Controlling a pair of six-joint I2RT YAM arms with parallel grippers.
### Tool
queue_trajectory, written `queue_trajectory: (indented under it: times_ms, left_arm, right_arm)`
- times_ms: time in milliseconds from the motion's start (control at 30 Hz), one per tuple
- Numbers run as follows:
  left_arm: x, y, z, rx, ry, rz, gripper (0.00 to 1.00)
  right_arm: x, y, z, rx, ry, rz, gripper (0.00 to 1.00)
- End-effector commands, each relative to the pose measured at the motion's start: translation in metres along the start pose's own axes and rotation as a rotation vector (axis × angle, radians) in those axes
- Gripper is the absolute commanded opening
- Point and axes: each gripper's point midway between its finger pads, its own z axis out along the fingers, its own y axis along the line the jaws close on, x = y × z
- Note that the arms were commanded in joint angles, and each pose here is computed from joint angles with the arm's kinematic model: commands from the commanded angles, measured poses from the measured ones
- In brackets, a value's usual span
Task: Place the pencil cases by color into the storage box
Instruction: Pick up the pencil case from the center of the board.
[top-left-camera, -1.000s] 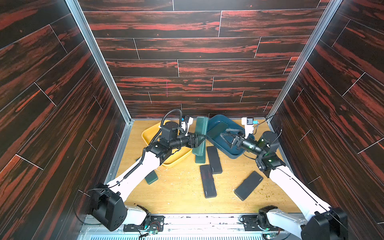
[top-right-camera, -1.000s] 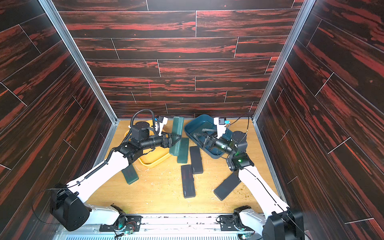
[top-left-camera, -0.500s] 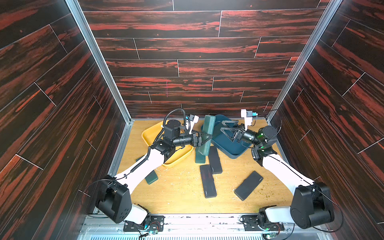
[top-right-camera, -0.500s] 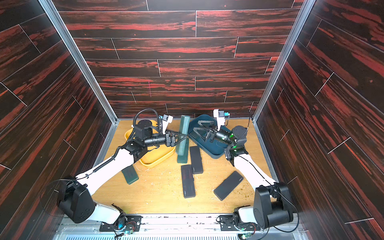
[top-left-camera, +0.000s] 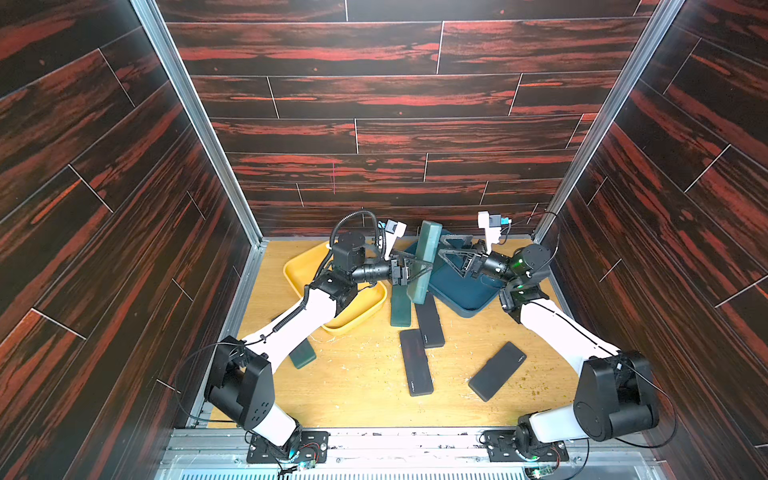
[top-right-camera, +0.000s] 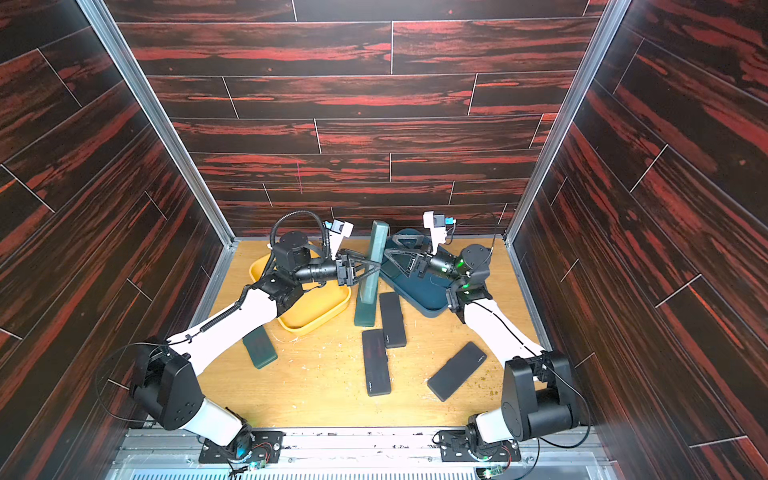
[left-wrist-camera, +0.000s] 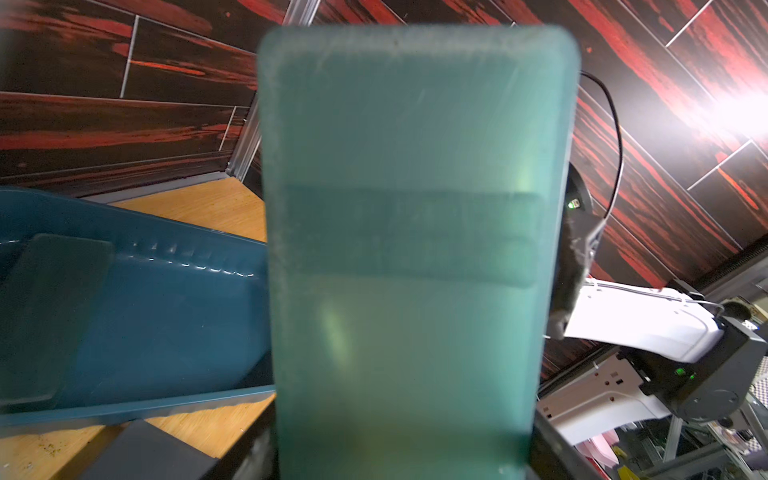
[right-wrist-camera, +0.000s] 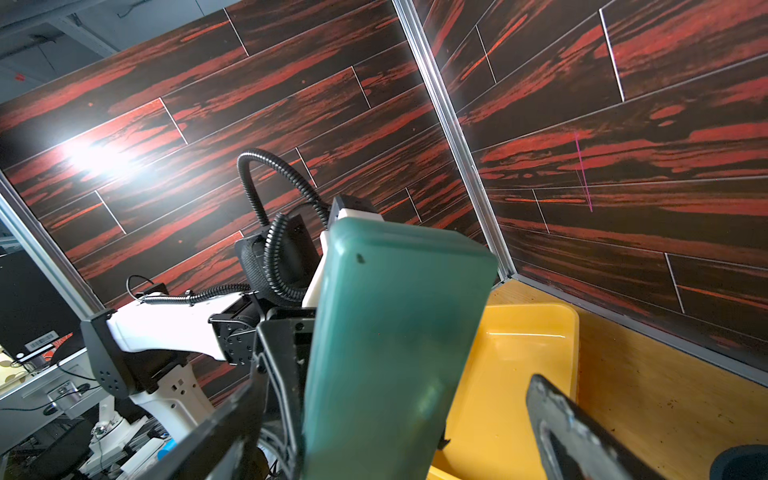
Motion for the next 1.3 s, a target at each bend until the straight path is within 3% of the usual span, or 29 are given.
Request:
queue_trajectory:
  times_ms: [0,333,933,1033,1267]
  left_arm:
    - [-0.013,-0.02,0.002,0.066,-0.01,0.111,0.66]
    - [-0.001,-0.018,0.011,0.096,0.026,0.166,0.66]
    - [-0.007,-0.024,0.024,0.178,-0.019,0.163,0.66]
    - [-0.008,-0.024,0.024,0.177,-0.024,0.167,0.66]
    - [-0.008,-0.025,0.024,0.179,-0.023,0.173,0.67]
  right_arm:
    - [-0.003,-0.007,0.003,0.009,0.0,-0.001,0.99]
    - [-0.003,0.0,0.007,-0.061,0.017,0.001,0.99]
    - [-0.005,0.01,0.008,-0.122,0.028,-0.027,0.95]
    - [-0.004,0.008,0.009,-0.12,0.038,-0.013,0.91]
    - [-0.003,0.01,0.009,-0.13,0.041,0.003,0.7]
